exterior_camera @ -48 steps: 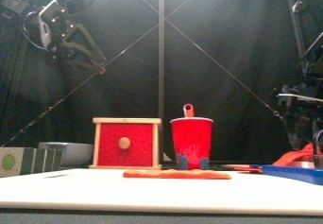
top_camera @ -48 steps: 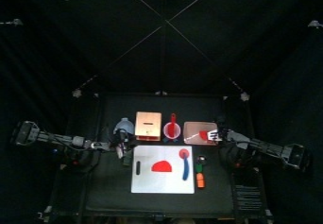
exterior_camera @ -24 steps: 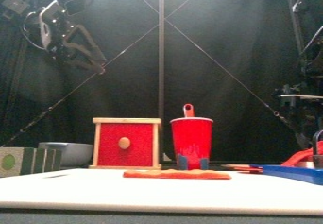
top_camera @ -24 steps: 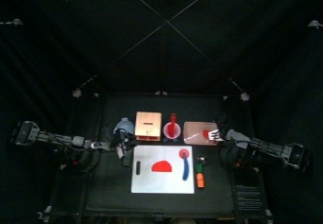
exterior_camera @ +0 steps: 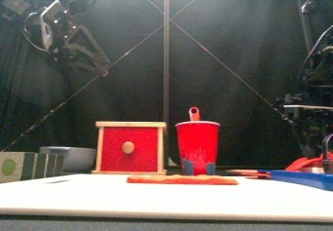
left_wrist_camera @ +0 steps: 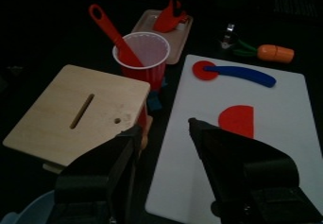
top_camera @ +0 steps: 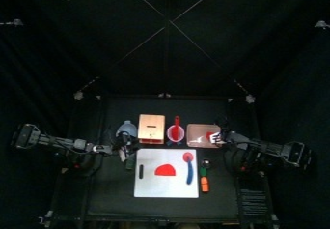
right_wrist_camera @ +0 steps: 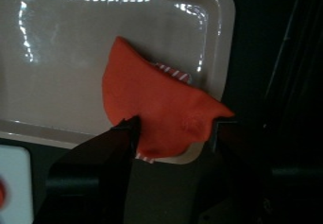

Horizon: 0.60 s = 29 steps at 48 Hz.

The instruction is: Place bottom half of dough o plate

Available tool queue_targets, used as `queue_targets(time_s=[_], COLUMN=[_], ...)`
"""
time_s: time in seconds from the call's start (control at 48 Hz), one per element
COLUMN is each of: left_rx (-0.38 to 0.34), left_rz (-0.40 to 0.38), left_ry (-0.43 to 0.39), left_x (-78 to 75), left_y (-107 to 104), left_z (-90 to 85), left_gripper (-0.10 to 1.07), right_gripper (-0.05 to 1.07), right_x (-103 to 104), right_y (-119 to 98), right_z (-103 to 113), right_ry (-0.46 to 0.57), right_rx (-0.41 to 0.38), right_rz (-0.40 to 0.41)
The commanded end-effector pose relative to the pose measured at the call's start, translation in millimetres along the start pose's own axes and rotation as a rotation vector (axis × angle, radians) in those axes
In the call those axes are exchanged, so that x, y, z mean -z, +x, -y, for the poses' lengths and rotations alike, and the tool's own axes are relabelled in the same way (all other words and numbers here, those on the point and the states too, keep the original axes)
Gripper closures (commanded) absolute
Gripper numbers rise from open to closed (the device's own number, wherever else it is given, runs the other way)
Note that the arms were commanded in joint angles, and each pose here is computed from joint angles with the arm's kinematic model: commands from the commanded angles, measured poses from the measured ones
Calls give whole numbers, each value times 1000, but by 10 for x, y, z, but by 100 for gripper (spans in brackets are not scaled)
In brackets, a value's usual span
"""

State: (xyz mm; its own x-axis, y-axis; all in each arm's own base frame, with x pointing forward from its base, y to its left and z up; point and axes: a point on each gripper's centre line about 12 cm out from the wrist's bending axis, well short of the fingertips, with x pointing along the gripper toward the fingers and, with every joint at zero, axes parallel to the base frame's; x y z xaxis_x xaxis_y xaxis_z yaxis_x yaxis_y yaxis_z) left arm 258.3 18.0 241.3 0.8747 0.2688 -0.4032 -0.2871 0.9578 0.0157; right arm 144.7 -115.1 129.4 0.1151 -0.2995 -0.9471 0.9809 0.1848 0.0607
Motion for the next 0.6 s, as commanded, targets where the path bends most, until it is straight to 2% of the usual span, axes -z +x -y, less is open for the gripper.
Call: queue_targets(time_s=[0.0,0.188,0.417,0.583], left_rx=[0,1,0,-1], left_rz=[21,18,20,21], left_ry=[-5,-4,-5,-6], left_x=[-92,-83,-86,-93], left_y=[1,4,1,2], left_z=[8,9,7,4], left_gripper=[15,15,15,15], right_gripper=[13,13,13,12], right_x=[-61,-184,-129,-154], right_y=[12,-43,-92,-237], right_z=[-99,-257,-155,-174], right_ry=[-23,-22,-43,-36], right_rx=[-18,-86,-8,-53], right_rz=[15,57,32,69])
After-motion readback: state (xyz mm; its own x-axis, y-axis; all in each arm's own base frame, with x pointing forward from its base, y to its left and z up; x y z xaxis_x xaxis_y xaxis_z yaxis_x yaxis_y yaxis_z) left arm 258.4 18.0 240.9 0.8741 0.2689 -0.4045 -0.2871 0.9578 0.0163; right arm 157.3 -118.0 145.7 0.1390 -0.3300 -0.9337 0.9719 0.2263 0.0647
